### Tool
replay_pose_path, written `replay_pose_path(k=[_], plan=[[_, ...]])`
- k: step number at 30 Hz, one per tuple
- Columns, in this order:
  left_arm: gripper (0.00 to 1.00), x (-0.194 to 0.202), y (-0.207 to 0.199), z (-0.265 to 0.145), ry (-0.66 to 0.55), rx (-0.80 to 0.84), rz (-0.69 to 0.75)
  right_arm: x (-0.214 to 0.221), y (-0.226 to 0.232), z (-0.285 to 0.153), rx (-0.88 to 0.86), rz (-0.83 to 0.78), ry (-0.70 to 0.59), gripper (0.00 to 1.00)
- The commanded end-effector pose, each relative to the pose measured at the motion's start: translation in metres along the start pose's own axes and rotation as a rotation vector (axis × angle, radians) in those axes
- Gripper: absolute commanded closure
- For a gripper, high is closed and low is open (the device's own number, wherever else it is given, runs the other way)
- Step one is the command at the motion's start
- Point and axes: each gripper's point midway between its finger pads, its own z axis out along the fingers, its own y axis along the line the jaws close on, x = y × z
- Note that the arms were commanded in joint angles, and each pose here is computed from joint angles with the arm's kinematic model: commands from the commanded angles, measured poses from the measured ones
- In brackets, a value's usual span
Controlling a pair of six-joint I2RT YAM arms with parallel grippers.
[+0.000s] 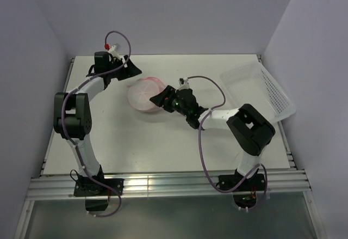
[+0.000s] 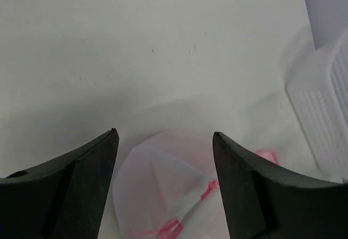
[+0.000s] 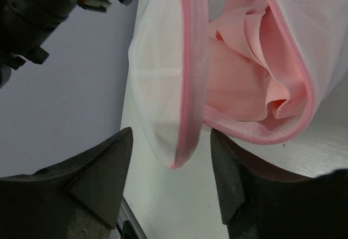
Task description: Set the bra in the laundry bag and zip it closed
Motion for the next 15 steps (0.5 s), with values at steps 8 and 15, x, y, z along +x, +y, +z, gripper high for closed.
replay_pose_path(k=[8,15], plan=[[0.34,0.034,-0.041,-0.01,0.154,0.283,0.004,-0.023,0.0,0.004,-0.042,0.002,-0.013,0.51],[0.44,0.034,-0.056,-0.028,0.077,0.321,-0.062,-0.04,-0.009,0.005,-0.039,-0.001,-0.012,0.89]])
